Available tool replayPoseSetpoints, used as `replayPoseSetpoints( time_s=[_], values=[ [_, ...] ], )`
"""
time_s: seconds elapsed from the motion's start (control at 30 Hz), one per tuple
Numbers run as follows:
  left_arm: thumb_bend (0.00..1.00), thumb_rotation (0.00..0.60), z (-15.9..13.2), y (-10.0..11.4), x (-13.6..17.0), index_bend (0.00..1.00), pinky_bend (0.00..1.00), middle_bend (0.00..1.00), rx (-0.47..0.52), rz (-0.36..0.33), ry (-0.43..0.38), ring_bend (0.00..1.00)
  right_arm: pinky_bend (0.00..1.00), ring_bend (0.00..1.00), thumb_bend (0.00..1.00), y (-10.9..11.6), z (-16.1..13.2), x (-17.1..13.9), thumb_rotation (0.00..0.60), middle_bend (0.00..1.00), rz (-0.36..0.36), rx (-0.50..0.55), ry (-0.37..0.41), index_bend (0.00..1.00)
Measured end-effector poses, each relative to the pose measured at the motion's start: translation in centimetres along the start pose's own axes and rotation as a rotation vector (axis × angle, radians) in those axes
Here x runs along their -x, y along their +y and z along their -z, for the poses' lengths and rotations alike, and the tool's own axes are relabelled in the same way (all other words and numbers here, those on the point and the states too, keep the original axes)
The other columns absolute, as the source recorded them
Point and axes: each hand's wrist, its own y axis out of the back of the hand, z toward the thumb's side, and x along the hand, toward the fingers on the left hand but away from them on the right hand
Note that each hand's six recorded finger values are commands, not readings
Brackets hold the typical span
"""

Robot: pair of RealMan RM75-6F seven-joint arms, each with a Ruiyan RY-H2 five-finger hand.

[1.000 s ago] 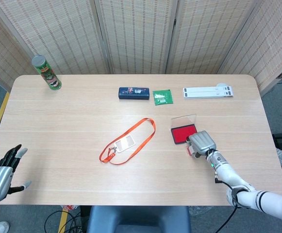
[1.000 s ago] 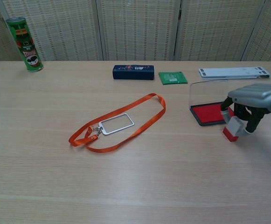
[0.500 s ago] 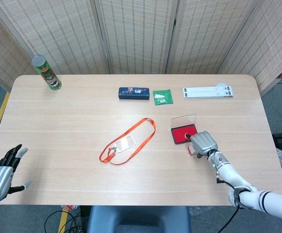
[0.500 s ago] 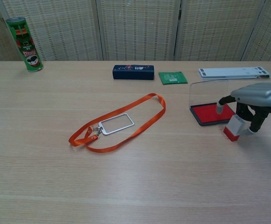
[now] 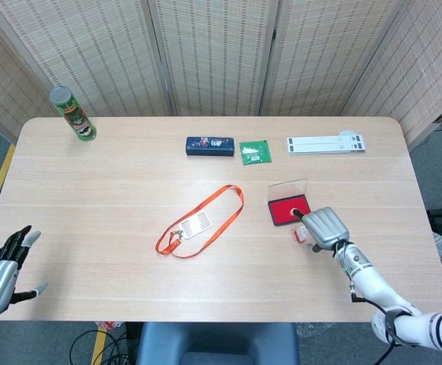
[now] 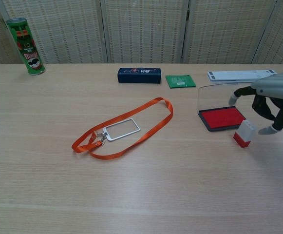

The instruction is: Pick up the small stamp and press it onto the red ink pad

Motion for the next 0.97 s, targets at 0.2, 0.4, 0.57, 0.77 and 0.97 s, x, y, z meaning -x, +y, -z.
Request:
replayPoseSetpoints(
  time_s=[0.2, 0.4, 0.57, 0.77, 0.97],
  values=[
    [0.2, 0.6, 0.1, 0.4, 0.2, 0.03, 0.25, 0.0, 0.011, -0.01, 0.0, 0.0, 0.31, 0.27, 0.17, 1.4, 2.1, -3.6, 0.6, 0.34, 0.156, -0.031, -0.075, 0.09],
    [0.2, 0.6, 0.0, 0.3, 0.2, 0.03, 0.25, 0.0, 0.002, -0.014, 0.0, 0.0, 0.22, 0.19, 0.17, -0.2, 5.3, -8.6, 0.6, 0.26, 0.293, -0.041, -0.179, 0.08],
    [0.2, 0.6, -0.1, 0.1, 0.2, 0.03, 0.25, 0.0, -0.017, -0.015, 0.0, 0.0, 0.15, 0.07, 0.17, -2.1, 7.9, -12.0, 0.6, 0.18, 0.353, -0.032, -0.236, 0.07],
    [0.2, 0.6, -0.4, 0.0, 0.3, 0.03, 0.25, 0.0, -0.021, -0.021, -0.01, 0.0, 0.06, 0.0, 0.17, -2.9, 9.0, -15.0, 0.6, 0.04, 0.39, -0.017, -0.294, 0.0],
    [0.2, 0.6, -0.4, 0.1, 0.5, 0.03, 0.25, 0.0, -0.021, -0.024, -0.013, 0.0, 0.02, 0.0, 0.17, -2.2, 8.9, -16.6, 0.6, 0.02, 0.424, 0.009, -0.313, 0.0]
  ],
)
